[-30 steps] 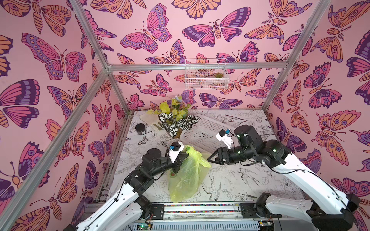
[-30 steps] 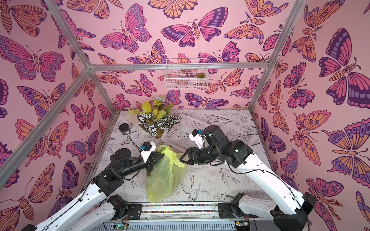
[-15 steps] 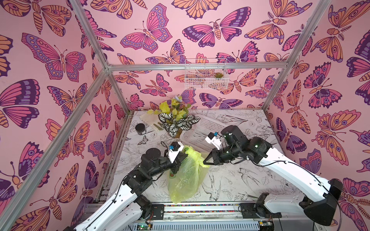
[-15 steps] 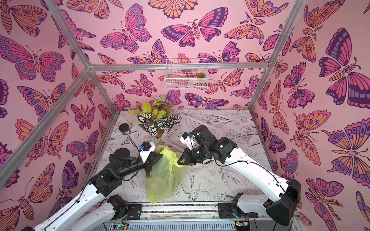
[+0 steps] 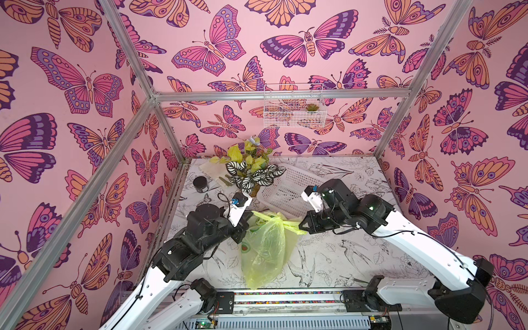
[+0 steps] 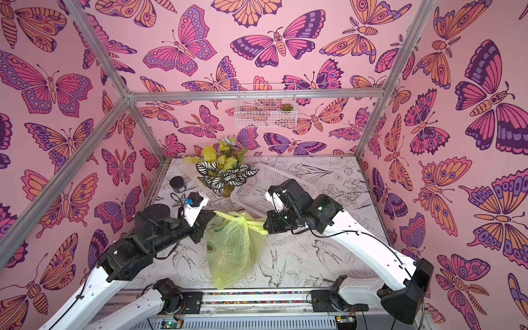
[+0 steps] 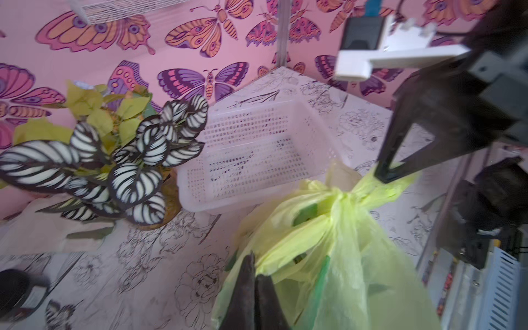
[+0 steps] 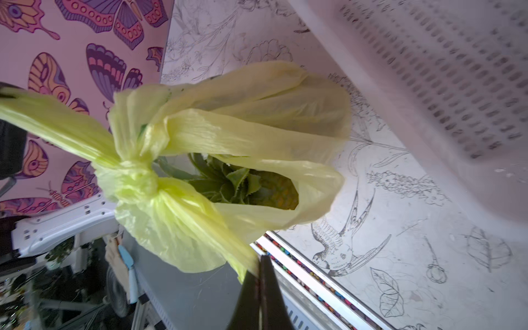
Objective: Place the pineapple into a plastic bag & tie a knot
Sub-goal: Tie the plastic bag at the center of the board.
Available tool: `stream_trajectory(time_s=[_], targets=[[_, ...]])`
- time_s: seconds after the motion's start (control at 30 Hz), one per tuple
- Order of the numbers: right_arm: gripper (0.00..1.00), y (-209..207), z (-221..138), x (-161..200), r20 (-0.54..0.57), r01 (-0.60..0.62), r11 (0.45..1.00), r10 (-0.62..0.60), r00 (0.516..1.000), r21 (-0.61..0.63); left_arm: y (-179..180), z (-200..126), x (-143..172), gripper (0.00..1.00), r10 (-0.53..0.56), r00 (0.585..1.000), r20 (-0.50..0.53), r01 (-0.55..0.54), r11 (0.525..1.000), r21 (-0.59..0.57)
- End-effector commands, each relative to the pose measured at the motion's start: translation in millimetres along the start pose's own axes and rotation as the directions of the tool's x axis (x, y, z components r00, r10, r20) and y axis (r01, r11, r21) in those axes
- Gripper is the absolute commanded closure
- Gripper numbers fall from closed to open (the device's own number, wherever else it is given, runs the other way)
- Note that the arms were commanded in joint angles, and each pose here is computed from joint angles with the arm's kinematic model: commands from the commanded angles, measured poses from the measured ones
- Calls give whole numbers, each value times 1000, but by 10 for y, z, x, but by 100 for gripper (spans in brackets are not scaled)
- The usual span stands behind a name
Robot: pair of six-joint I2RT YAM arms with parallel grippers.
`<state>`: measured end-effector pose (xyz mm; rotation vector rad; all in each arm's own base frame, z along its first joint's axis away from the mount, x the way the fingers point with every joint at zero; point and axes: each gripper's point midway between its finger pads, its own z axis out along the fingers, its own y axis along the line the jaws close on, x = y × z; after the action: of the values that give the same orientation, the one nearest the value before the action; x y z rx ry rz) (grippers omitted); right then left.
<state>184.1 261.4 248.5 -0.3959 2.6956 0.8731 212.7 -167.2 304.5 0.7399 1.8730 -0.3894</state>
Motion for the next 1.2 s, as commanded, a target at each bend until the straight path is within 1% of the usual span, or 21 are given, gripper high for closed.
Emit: stream_trajectory(time_s=[0.0,0.03,0.13,0.23,0.3,0.37,0.47,0.57,0.63,0.7,0.73,0.77,0.8,0.83,0.87,0.93,1.0,1.03,1.07,1.13,1.17], targets=[[100,-696,-245,343,-66,-8,942,31,997,334,684,-164,199,100,-51,994,-92,11,921,-389],[100,-780,-272,398,-74,-5,929,35,997,370,799,-190,282,100,-78,991,-109,19,889,-457],[100,-961,-245,537,-99,-2,905,49,994,424,1034,-237,526,100,-145,977,-157,24,805,-593],[100,-1088,-173,664,-140,-11,886,86,986,464,1135,-265,732,100,-186,963,-197,9,748,-663],[100,-1155,-151,733,-168,-8,872,103,980,489,1126,-246,850,100,-195,953,-230,-7,748,-664],[100,-1200,-132,761,-182,0,863,106,978,505,1066,-184,968,100,-196,940,-278,-25,775,-631],[100,-1176,-98,733,-184,8,869,96,978,494,867,-23,1061,100,-171,927,-334,-27,858,-513],[100,-1062,-42,683,-189,16,899,74,979,438,649,143,1058,100,-143,916,-374,-10,925,-379],[100,-857,3,584,-161,15,941,42,986,337,404,261,933,100,-114,935,-337,35,972,-232],[98,-581,12,439,-108,18,978,5,994,208,85,332,715,100,-71,969,-236,64,997,-38],[98,-446,-1,346,-71,23,989,-13,997,146,-58,327,595,96,-71,982,-173,80,996,48],[100,-339,-18,280,-42,31,995,-27,999,97,-166,307,502,87,-74,990,-117,87,990,113],[100,-261,-30,224,-17,34,997,-33,999,62,-246,272,426,75,-78,995,-62,87,983,161],[100,-214,-43,196,-4,39,998,-39,999,41,-256,235,363,64,-93,995,-22,95,981,168],[100,-182,-33,190,-3,48,999,-48,999,22,-220,194,322,55,-99,995,14,96,984,148],[100,-201,35,248,-34,53,998,-53,998,15,-29,44,186,42,-103,989,107,99,994,38],[100,-234,119,298,-62,51,999,-50,997,14,218,-145,15,35,-97,971,219,121,988,-99],[100,-242,158,308,-70,50,999,-49,996,10,359,-230,-43,32,-94,960,264,144,974,-176],[100,-247,196,326,-80,50,999,-50,996,4,486,-293,-66,31,-100,953,285,173,954,-243],[100,-261,273,354,-101,51,999,-51,994,-3,782,-387,-29,30,-148,945,290,260,881,-396],[100,-265,312,359,-110,51,999,-51,993,-7,870,-374,22,28,-162,949,270,272,853,-446]])
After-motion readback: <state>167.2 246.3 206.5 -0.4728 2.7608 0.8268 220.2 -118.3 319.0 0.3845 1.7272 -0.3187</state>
